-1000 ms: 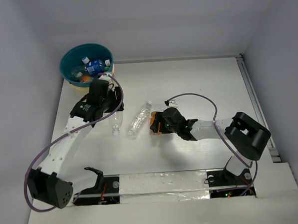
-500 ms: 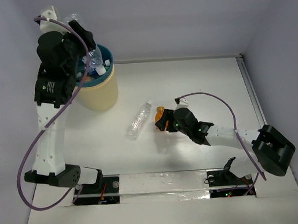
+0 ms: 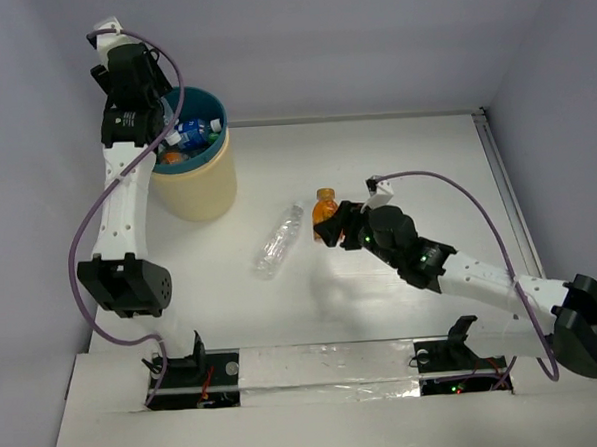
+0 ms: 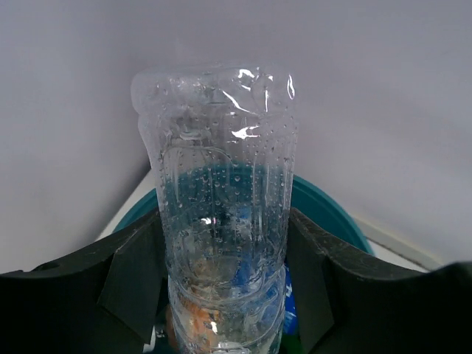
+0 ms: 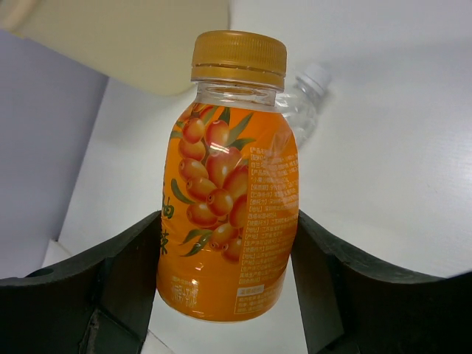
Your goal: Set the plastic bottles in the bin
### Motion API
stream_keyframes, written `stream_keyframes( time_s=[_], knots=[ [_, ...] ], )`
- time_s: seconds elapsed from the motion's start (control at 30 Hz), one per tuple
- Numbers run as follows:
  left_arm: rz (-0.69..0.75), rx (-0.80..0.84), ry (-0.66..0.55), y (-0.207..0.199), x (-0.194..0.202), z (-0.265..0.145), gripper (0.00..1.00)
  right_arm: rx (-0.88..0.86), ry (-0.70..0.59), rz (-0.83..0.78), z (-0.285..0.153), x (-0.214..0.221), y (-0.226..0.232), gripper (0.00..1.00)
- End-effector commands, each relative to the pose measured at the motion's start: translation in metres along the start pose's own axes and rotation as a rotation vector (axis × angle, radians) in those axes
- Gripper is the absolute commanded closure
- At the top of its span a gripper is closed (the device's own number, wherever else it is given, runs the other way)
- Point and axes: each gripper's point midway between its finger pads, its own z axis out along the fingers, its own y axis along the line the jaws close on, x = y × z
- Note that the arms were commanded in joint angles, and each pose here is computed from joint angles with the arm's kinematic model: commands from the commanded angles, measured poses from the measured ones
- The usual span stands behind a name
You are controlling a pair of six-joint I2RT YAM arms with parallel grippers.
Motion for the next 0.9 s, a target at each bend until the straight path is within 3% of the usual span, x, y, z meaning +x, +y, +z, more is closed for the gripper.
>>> stream_keyframes(
  time_s=[0.0, 0.13, 0.23, 0.27, 0.47, 0.73, 0.83, 0.87],
  knots=[
    [0.043, -0.07, -0.126, 0.011, -0.032, 0.004, 0.6, -0.091, -0.115, -0.019, -0.004, -0.053, 0.045, 0.62],
    [0.103, -0.067, -0.1, 0.008, -0.016, 0.019, 0.56, -0.143, -0.147, -0.024, 0.002, -0.075, 0.072, 0.62],
    [0.133, -0.038, -0.086, 0.001, -0.002, 0.021, 0.38, -0.169, -0.191, -0.043, 0.01, -0.097, 0.093, 0.62],
    [0.147, -0.039, -0.085, 0.004, 0.004, 0.021, 0.26, -0.174, -0.204, -0.048, 0.013, -0.103, 0.098, 0.62],
    [0.096, 0.019, -0.093, -0.002, 0.006, 0.002, 0.01, -0.286, -0.269, -0.068, 0.039, -0.148, 0.161, 0.62],
    [-0.078, 0.295, -0.125, -0.026, -0.037, -0.083, 0.02, -0.41, -0.314, -0.068, 0.077, -0.18, 0.222, 0.63],
    [-0.137, 0.408, -0.111, -0.027, -0.032, -0.126, 0.06, -0.462, -0.335, -0.056, 0.092, -0.188, 0.242, 0.63],
    [-0.159, 0.428, -0.113, -0.025, -0.032, -0.137, 0.12, -0.472, -0.337, -0.055, 0.098, -0.189, 0.247, 0.63]
  ],
)
